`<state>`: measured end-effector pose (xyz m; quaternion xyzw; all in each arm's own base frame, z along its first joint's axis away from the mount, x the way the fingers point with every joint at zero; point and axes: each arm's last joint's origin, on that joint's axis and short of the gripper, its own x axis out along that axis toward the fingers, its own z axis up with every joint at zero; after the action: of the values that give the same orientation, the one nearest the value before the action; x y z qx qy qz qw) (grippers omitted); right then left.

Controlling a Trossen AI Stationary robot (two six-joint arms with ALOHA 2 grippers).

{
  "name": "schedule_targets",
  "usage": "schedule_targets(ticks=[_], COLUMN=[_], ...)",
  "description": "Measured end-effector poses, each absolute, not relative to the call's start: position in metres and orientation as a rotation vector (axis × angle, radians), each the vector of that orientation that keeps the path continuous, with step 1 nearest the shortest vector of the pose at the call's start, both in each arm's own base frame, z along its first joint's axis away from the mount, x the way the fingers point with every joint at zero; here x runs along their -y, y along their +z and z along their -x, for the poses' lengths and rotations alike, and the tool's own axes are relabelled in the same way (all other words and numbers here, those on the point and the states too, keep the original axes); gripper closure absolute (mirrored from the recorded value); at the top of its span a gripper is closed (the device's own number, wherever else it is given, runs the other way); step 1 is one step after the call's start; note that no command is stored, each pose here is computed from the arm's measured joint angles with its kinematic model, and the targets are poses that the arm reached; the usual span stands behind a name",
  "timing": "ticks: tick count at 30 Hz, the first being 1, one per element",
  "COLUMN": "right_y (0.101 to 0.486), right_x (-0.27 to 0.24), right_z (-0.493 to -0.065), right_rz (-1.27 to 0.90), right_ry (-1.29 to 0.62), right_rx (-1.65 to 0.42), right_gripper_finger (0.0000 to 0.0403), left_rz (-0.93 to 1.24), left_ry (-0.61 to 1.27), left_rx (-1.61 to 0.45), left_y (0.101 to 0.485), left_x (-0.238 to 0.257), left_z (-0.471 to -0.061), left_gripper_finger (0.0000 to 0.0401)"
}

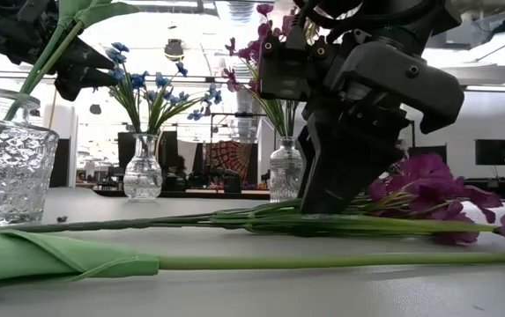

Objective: Sort flowers into vase by color
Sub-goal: Put the violet flower into the top right transparent vase

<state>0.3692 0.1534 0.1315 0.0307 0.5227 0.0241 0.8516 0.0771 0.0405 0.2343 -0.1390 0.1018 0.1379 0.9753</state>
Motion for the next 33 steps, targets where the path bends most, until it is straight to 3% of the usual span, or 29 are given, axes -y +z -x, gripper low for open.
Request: schedule_targets(ticks=[8,13,33], right_y=[0.145,0.158,0.228], right_x=[-0.148,-0.142,-0.124], right_z=[-0.376,-0.382,-0.400], right_rz=[-0.062,-0.043,0.049], right_ry=[0.030,0.024,0.007], right_rx=[-1.170,-1.195,-1.236], right_gripper_finger=[0.0321,0.0353,0.0349], left_rz=[0.280,0.282,0.377], left_ry=[0.281,0.281,0.263], left_rx=[-0.205,-0.204,-0.096], left_y=[0.234,0.234,0.244], left_x=[-0.041,-0.041,-0.041], left_z=[-0.077,-0.077,-0.079], left_gripper_finger=[0.0209,0.0209,0.0209])
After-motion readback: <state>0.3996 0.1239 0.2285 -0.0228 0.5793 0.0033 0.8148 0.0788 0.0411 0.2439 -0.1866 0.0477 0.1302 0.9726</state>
